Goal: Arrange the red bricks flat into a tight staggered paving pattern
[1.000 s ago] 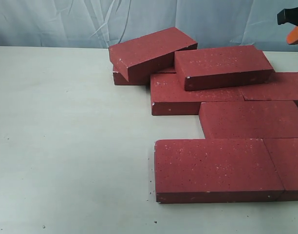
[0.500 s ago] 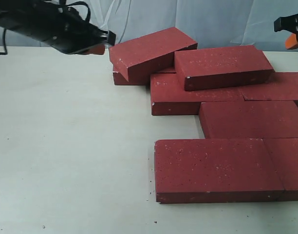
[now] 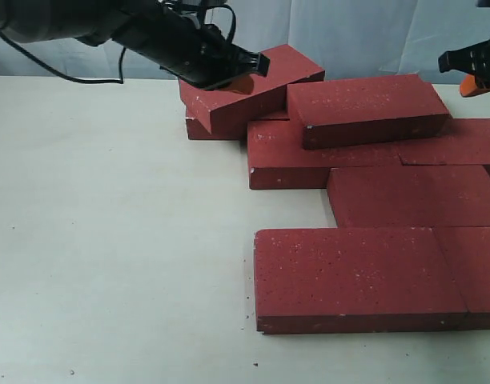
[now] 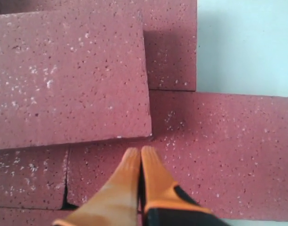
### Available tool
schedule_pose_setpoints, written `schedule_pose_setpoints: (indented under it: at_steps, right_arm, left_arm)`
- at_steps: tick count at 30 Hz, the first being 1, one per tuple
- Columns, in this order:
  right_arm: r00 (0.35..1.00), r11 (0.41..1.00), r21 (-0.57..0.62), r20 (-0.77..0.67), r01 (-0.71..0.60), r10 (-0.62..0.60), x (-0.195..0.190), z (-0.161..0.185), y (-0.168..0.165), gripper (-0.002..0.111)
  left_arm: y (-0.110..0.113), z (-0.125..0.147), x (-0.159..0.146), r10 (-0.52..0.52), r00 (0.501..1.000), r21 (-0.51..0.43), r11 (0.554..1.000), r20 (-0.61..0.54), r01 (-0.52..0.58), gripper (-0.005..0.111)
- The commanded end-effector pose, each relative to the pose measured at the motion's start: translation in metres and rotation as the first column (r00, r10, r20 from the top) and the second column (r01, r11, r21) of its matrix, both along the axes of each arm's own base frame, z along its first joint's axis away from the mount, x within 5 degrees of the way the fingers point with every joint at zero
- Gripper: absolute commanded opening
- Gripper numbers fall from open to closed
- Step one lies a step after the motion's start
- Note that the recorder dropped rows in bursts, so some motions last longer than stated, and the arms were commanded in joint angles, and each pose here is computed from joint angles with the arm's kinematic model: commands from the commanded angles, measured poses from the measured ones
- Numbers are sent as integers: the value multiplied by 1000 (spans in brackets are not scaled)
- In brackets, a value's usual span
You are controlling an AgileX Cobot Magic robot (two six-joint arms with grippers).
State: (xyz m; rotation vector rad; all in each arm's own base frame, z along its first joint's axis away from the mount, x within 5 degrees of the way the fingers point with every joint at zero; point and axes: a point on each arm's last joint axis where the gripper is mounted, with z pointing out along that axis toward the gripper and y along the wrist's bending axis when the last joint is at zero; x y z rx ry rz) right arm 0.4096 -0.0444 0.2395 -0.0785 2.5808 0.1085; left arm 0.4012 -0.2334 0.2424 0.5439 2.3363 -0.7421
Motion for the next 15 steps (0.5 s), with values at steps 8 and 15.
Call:
schedule_pose_setpoints:
  at_steps: [8, 15]
  right_arm:
    - [1000, 1000, -13, -5, -18, 18, 40, -8, -8, -1]
    - [1000, 1000, -12, -20, -23, 22, 60, -24, -11, -1]
  left_arm:
    - [-34, -15, 26, -49, 998, 1, 999, 43, 49, 0]
    - [-37, -18, 41, -23, 997, 26, 999, 73, 21, 0]
